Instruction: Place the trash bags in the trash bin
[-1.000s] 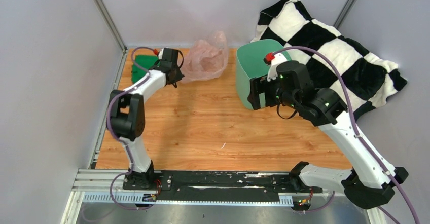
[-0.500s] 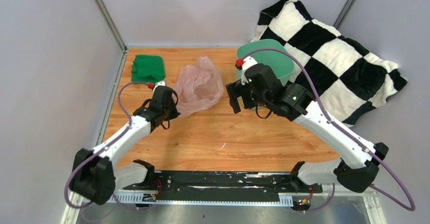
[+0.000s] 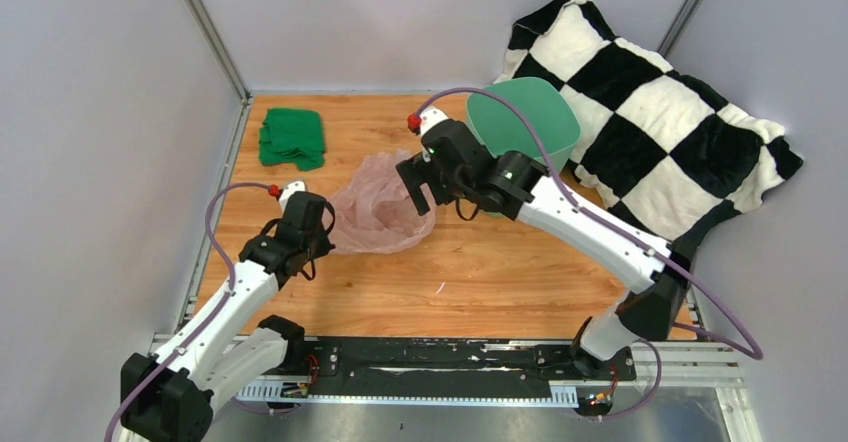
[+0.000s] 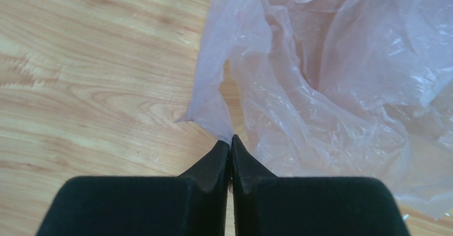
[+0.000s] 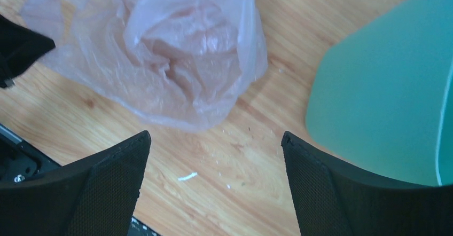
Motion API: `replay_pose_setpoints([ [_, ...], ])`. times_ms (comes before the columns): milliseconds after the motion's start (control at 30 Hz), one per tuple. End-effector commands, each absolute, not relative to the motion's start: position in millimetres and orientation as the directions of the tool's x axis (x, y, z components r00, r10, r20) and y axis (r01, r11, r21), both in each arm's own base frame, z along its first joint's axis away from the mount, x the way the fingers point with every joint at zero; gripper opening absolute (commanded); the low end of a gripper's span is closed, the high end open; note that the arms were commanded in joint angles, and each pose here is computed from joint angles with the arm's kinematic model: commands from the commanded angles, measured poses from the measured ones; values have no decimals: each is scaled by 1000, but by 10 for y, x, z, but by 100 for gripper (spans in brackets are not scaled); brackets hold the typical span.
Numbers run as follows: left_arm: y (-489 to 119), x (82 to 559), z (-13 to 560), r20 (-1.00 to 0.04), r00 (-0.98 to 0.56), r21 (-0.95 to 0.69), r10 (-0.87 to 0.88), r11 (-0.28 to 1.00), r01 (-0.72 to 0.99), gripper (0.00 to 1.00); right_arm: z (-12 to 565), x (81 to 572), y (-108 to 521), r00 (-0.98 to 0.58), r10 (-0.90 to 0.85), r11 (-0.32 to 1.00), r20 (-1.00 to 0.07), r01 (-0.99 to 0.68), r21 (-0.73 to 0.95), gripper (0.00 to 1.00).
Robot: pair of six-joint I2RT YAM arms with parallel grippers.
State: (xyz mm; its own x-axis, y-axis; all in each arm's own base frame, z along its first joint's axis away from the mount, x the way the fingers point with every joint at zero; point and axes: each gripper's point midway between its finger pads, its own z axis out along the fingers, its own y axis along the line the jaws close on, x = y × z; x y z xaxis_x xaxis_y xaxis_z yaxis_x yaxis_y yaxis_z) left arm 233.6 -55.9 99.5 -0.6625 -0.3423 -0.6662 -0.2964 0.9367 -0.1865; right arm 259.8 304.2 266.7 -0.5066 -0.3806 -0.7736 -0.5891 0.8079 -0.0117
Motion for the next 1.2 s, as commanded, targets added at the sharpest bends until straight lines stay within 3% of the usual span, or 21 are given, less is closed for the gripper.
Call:
replay_pose_setpoints([
  [0,-362,2342,1043,-686,-645,-113,-337,925,-364,5,2796,2835,3410,-423,-401,772,-812,-633,-52,94],
  [400,-302,2439,1140,-691,-639,-106,-337,923,-371,5,2402,3474,3850,-451,-429,752,-783,-659,-33,95],
  [600,-270,2443,1154,-695,-638,-100,-331,923,-370,5,2014,3649,3725,-543,-415,805,-730,-593,-16,91],
  [700,-271,2442,1173,-699,-634,-105,-331,924,-367,5,1802,3643,3703,-588,-401,809,-702,-587,30,84],
  [800,-262,2456,1203,-706,-629,-102,-326,926,-364,5,1674,3614,3769,-605,-403,800,-686,-598,57,73],
  [900,-284,2496,1281,-715,-624,-108,-314,932,-345,2,1721,3619,3783,-612,-381,809,-693,-584,72,55],
  [1033,-512,2713,1614,-759,-580,-201,-297,953,-226,0,2027,3722,3815,-583,-344,816,-736,-573,72,8],
  [1067,-597,2794,1767,-776,-556,-236,-298,954,-183,0,2181,3770,3804,-571,-332,822,-751,-566,67,1],
  [1167,-851,3147,2554,-840,-437,-332,-321,942,-53,0,3016,3939,3823,-460,-254,826,-851,-561,57,0],
])
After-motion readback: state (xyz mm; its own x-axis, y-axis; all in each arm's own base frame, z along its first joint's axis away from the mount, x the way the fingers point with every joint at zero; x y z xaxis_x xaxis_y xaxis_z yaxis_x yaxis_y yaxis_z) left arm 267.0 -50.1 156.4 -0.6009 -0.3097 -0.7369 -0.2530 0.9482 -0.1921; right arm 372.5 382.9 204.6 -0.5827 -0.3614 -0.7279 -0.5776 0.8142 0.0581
